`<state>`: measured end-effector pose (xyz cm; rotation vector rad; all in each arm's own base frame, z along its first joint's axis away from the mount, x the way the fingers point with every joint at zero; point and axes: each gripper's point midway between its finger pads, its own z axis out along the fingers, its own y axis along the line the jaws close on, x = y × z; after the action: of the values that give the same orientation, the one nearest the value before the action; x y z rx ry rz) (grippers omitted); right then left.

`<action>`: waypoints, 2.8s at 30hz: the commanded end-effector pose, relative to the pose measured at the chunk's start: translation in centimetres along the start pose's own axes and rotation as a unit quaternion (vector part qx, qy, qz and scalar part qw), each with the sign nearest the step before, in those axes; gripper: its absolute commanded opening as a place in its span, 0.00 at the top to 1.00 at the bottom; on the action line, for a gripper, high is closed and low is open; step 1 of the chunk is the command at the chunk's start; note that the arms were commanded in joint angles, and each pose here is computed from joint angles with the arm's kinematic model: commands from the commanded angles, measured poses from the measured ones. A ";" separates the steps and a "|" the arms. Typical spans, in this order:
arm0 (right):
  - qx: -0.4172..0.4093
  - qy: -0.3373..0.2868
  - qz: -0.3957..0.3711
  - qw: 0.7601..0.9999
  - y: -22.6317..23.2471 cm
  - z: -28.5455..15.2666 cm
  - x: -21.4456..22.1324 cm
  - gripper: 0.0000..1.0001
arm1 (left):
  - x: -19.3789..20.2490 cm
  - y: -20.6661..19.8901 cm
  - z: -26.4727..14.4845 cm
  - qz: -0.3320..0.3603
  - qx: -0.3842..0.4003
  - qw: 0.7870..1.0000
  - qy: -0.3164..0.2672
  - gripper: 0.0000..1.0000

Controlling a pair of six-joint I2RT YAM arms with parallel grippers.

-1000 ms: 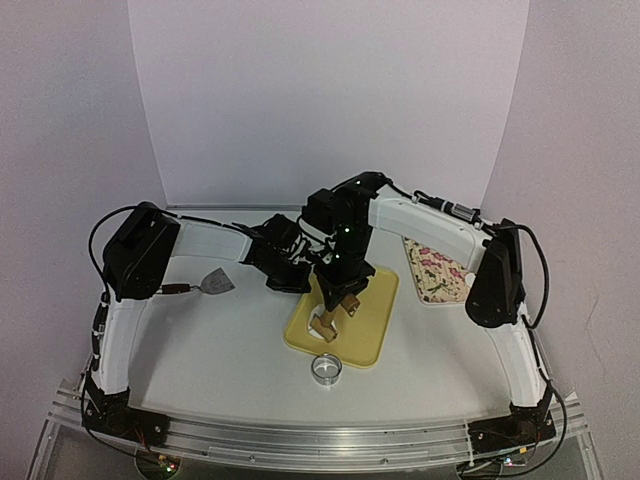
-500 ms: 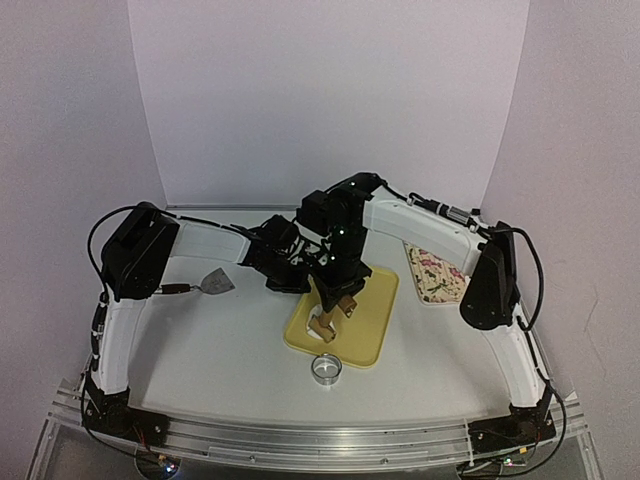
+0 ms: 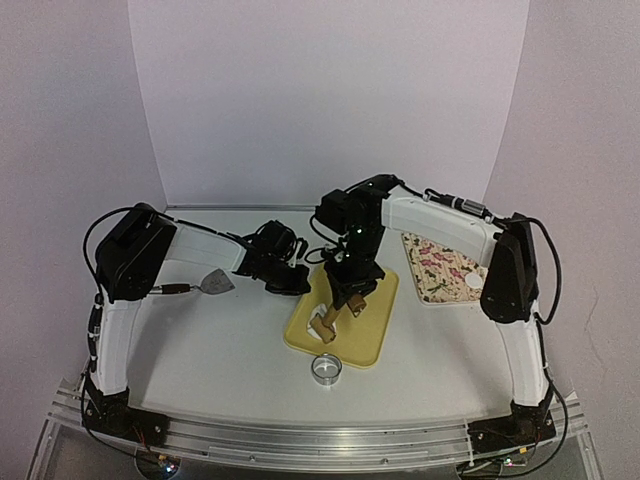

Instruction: Roll out the dumpling wrappers from the dough

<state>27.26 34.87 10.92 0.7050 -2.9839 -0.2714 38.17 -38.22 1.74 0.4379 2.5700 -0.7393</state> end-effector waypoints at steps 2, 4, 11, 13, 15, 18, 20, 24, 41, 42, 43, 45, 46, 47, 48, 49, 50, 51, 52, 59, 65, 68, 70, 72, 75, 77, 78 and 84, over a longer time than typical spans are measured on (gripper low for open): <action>0.118 0.091 0.065 0.987 -9.1 6.3 1.9 1.00 | 7.7 5.1 0.2 -0.029 -0.089 0.989 0.111 1.00; 0.120 0.093 0.069 0.986 -10.2 6.2 1.9 1.00 | 7.8 5.4 0.1 -0.032 -0.092 0.989 0.112 1.00; 0.122 0.097 0.087 0.984 -13.2 5.0 2.7 1.00 | 7.7 6.7 -0.5 -0.043 -0.111 0.987 0.107 1.00; 0.123 0.099 0.090 0.983 -13.8 4.8 3.0 1.00 | 7.6 6.9 -0.6 -0.046 -0.114 0.987 0.106 1.00; 0.121 0.098 0.094 0.983 -14.3 4.4 3.2 1.00 | 7.5 7.1 -0.7 -0.047 -0.116 0.987 0.105 1.00; 0.114 0.097 0.098 0.984 -14.6 4.0 3.3 1.00 | 7.5 7.3 -0.8 -0.048 -0.120 0.986 0.105 1.00; 0.105 0.094 0.102 0.985 -14.7 3.6 3.4 1.00 | 7.4 7.4 -0.9 -0.048 -0.123 0.986 0.104 1.00; 0.091 0.089 0.108 0.986 -14.9 3.0 3.4 1.00 | 7.3 7.5 -0.9 -0.049 -0.127 0.985 0.103 1.00; 0.114 0.082 0.122 0.983 -17.7 1.8 4.2 1.00 | 6.9 7.3 -1.9 -0.051 -0.132 0.985 0.097 1.00; 0.115 0.081 0.123 0.982 -17.8 1.7 4.2 1.00 | 6.9 7.3 -2.0 -0.050 -0.132 0.985 0.096 1.00; 0.115 0.079 0.124 0.982 -17.9 1.5 4.2 1.00 | 6.8 7.3 -2.0 -0.050 -0.132 0.985 0.095 1.00; 0.116 0.075 0.127 0.982 -18.1 1.2 4.3 1.00 | 6.7 7.3 -2.1 -0.050 -0.132 0.986 0.094 1.00; 0.116 0.073 0.128 0.982 -18.2 0.9 4.3 1.00 | 6.7 7.3 -2.1 -0.051 -0.132 0.986 0.093 1.00; 0.117 0.071 0.130 0.982 -18.3 0.7 4.4 1.00 | 6.7 7.3 -2.1 -0.051 -0.132 0.985 0.093 1.00; 0.117 0.069 0.131 0.982 -18.3 0.5 4.4 1.00 | 6.8 7.3 -2.1 -0.051 -0.132 0.985 0.094 1.00; 0.117 0.067 0.131 0.982 -18.3 0.4 4.3 1.00 | 6.7 7.2 -2.1 -0.051 -0.131 0.986 0.093 1.00; 0.117 0.066 0.131 0.982 -18.3 0.2 4.3 1.00 | 6.6 7.2 -2.0 -0.051 -0.130 0.986 0.092 1.00; 0.117 0.064 0.132 0.982 -18.3 0.1 4.3 1.00 | 6.5 7.1 -2.0 -0.051 -0.129 0.986 0.091 1.00; 0.117 0.063 0.132 0.982 -18.3 0.0 4.2 1.00 | 6.5 7.1 -2.0 -0.051 -0.129 0.986 0.090 1.00; 0.115 0.028 0.133 0.984 -17.8 -3.1 3.0 1.00 | 5.5 6.5 -1.9 -0.045 -0.120 0.988 0.085 1.00; 0.036 -0.049 0.106 0.993 -14.1 -8.4 1.0 1.00 | 4.4 4.8 -1.3 -0.028 -0.092 0.992 0.081 1.00; -0.008 -0.083 0.082 0.993 -11.5 -10.7 0.2 1.00 | 4.4 4.0 -0.6 -0.019 -0.077 0.993 0.087 1.00; -0.030 -0.091 0.063 0.993 -9.6 -11.4 0.2 1.00 | 4.3 3.4 -0.3 -0.016 -0.067 0.994 0.089 1.00; -0.041 -0.093 0.045 0.994 -7.9 -11.8 0.3 1.00 | 4.2 3.2 0.0 -0.013 -0.063 0.994 0.090 1.00; -0.054 -0.089 0.019 0.994 -5.2 -11.8 0.7 1.00 | 4.1 2.9 0.2 -0.011 -0.061 0.994 0.090 1.00; -0.060 -0.085 0.004 0.995 -3.6 -11.6 1.0 1.00 | 3.9 2.7 0.3 -0.010 -0.059 0.994 0.089 1.00; -0.065 -0.085 -0.002 0.994 -2.8 -11.6 1.0 1.00 | 3.8 2.6 0.3 -0.010 -0.059 0.994 0.088 1.00; -0.084 -0.077 -0.014 0.993 0.6 -10.1 0.7 1.00 | 3.9 2.6 0.2 -0.015 -0.065 0.994 0.088 1.00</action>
<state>28.86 32.89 19.89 0.7730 -3.0832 -0.5583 37.88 -36.50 1.86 0.4235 2.6603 -0.6401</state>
